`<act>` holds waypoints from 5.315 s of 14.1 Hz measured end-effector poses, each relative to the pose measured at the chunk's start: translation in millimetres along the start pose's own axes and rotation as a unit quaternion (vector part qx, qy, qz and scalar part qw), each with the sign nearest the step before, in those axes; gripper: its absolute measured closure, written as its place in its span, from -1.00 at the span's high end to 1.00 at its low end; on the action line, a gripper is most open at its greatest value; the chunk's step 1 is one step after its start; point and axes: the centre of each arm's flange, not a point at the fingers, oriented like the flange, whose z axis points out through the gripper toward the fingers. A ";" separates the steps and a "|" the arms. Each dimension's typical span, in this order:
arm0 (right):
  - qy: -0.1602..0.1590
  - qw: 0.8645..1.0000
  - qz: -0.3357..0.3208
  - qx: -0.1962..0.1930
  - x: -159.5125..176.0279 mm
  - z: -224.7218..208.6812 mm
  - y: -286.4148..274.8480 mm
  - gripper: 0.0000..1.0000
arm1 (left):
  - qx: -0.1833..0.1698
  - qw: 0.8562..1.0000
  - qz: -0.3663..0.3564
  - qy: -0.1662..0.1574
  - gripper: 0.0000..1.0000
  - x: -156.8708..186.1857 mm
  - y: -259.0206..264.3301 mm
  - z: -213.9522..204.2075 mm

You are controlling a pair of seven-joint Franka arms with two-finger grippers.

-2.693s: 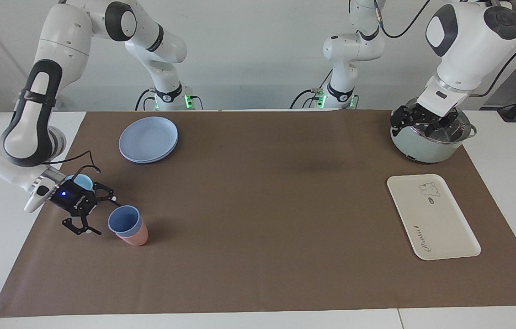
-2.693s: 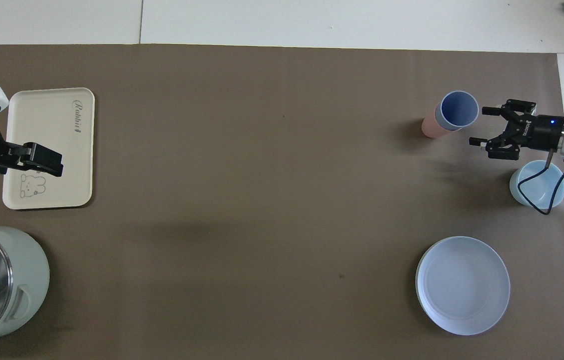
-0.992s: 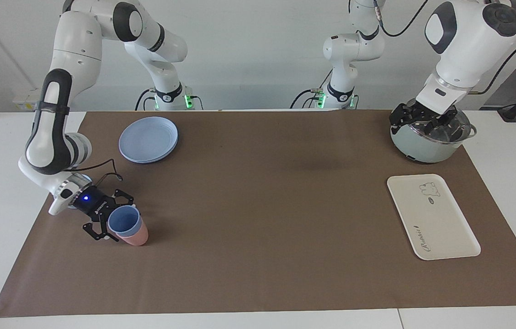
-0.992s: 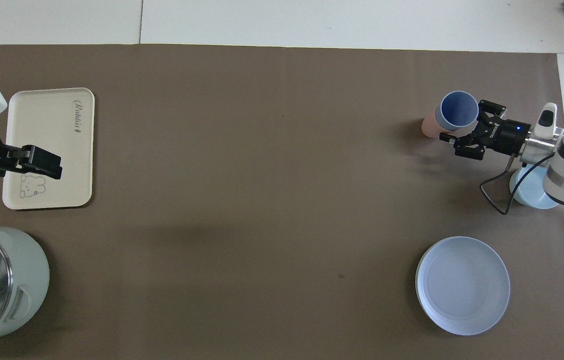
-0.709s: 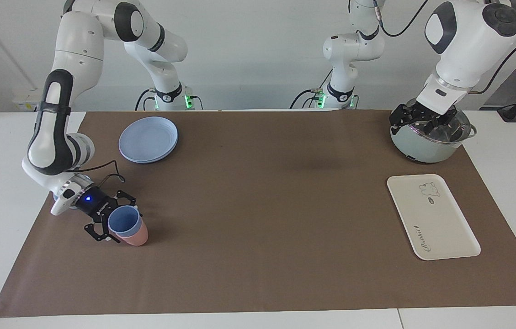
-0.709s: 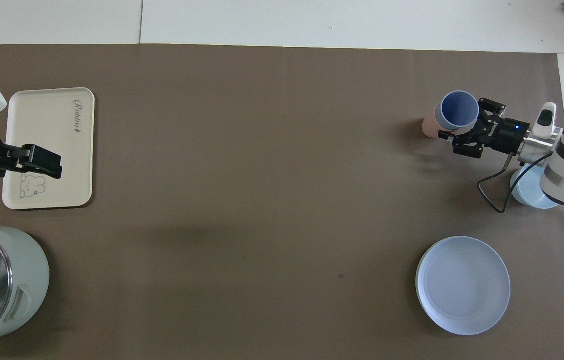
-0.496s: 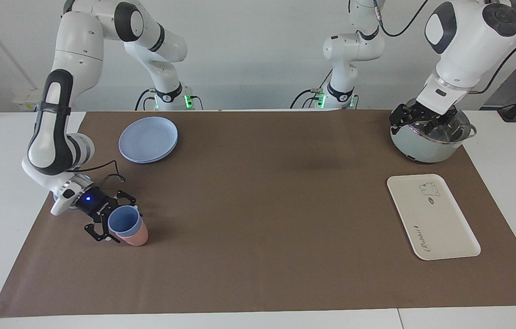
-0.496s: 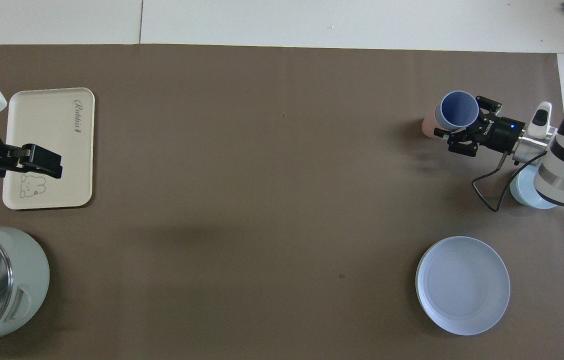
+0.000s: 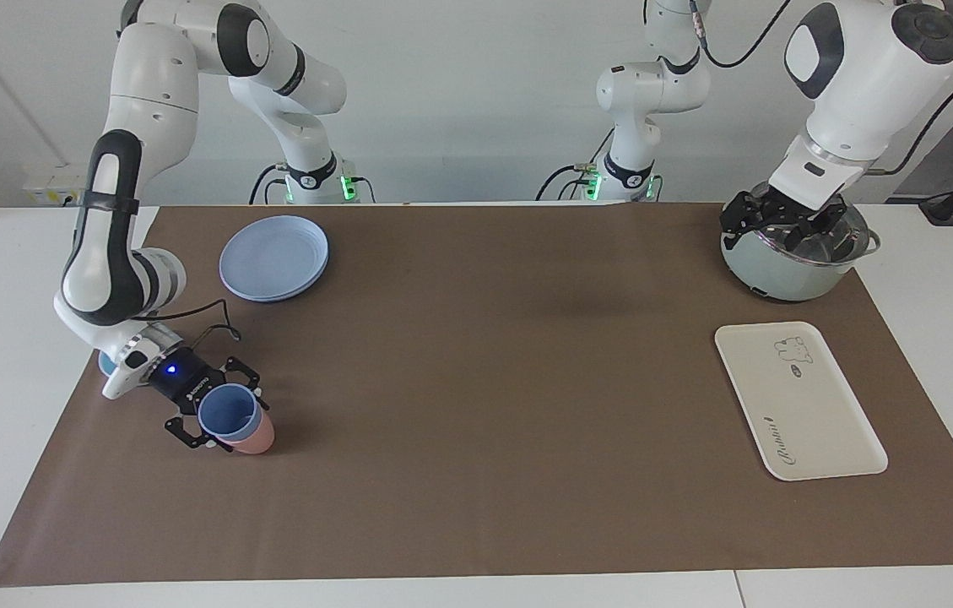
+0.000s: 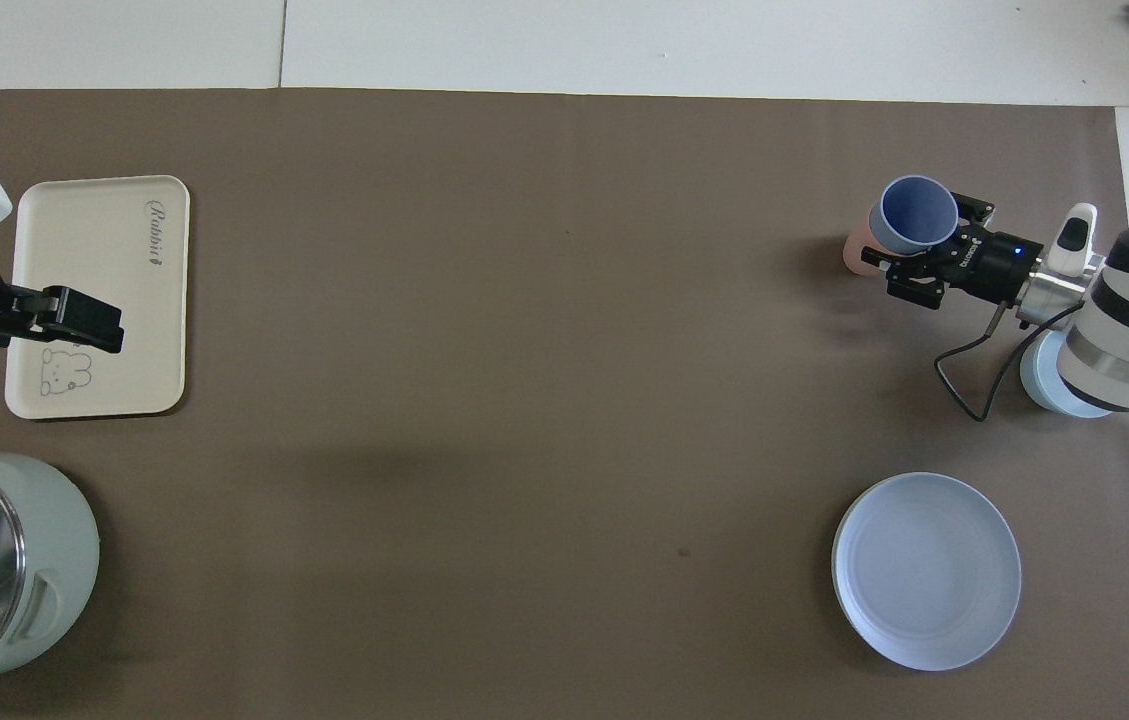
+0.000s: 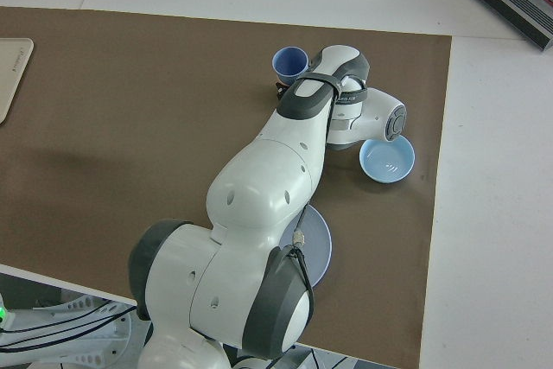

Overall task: Place cup on tray
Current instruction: 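Lift the stacked cups with the right gripper while the left gripper reaches forward, then close the left gripper on the rim of the blue inner cup, then pull the blue cup out with the left gripper while the right gripper withdraws, then set the blue cup on the tray while the right gripper lowers the pink cup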

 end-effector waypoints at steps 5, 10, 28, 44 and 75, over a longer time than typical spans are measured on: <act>0.001 1.000 0.012 0.003 2.9 3.3 -2.0 0.67 | 0.000 1.000 0.014 0.001 1.00 -0.2 -5.4 -0.2; -0.021 1.000 0.015 0.009 40.0 -10.5 -6.1 0.67 | 0.000 1.000 0.014 0.001 1.00 -0.3 -6.4 0.0; -0.397 0.916 -0.055 0.010 317.3 38.0 -278.2 0.67 | -0.291 0.943 -0.159 -0.011 0.76 25.8 82.3 13.3; -0.438 0.892 -0.111 -0.013 329.6 83.2 -344.6 0.67 | -0.368 0.907 -0.205 0.009 0.12 -9.7 335.0 44.5; -0.254 0.966 -0.040 -0.013 286.8 16.6 -182.4 0.67 | -0.094 0.951 -0.236 0.174 -0.88 11.9 -181.5 61.4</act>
